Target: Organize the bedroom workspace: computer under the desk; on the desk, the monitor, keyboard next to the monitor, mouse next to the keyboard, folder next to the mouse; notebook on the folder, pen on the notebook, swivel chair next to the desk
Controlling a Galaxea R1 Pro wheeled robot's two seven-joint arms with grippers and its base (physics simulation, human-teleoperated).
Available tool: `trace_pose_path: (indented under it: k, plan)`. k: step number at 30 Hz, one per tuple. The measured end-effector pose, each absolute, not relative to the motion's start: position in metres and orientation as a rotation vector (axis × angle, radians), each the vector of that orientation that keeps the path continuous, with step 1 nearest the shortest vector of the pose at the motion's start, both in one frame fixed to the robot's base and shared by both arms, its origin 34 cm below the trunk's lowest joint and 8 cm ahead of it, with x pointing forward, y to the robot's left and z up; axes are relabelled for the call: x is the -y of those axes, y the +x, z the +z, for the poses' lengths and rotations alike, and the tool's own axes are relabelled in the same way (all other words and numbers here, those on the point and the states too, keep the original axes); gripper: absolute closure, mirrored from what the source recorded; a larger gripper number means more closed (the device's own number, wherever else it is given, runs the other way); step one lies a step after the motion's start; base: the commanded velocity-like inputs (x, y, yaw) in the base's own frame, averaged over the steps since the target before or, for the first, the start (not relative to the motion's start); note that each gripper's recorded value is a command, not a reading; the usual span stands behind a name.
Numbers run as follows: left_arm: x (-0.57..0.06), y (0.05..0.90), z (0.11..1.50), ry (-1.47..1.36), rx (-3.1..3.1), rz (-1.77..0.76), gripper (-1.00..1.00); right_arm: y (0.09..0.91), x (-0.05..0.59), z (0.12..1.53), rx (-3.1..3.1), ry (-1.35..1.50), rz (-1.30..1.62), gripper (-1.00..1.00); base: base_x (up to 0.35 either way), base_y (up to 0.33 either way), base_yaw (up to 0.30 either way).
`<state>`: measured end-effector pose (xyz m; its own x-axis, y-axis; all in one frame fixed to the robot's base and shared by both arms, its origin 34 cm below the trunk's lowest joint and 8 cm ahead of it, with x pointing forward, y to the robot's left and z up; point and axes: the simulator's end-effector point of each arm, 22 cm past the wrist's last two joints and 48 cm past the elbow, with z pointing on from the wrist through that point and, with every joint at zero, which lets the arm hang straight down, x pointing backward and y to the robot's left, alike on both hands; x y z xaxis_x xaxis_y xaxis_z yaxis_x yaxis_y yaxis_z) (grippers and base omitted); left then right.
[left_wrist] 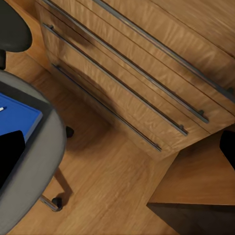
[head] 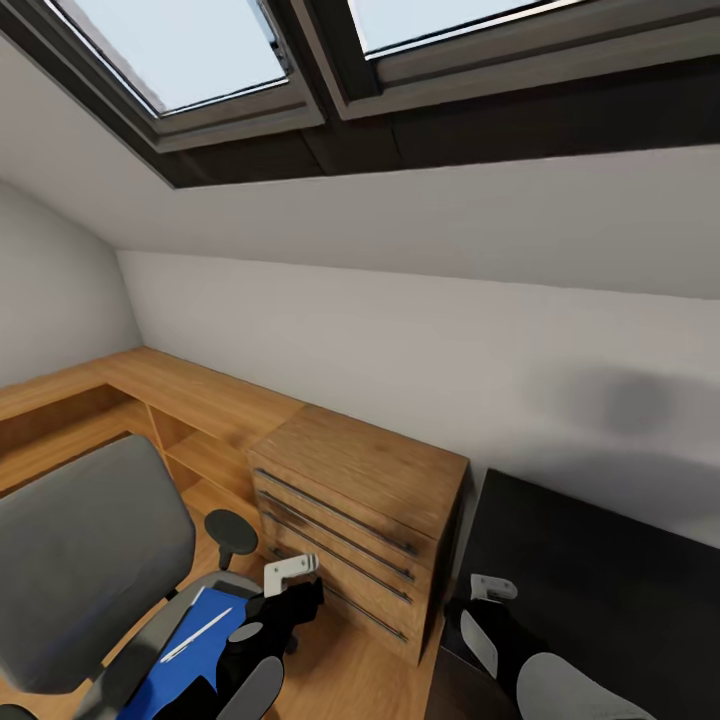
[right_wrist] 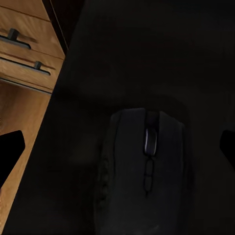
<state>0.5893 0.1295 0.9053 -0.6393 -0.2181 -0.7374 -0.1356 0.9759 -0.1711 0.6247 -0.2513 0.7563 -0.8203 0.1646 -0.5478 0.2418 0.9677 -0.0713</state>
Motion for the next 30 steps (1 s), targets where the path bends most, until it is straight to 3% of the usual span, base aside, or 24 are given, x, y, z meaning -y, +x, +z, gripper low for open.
trace_pose_path:
  k: [30]
  plan:
    - [-0.129,0.592,0.892,-0.243,-2.277,-0.125,-1.00,0.623,0.259,0.742,-2.583,0.293,-0.194,-1.00,0.000,0.000,0.000]
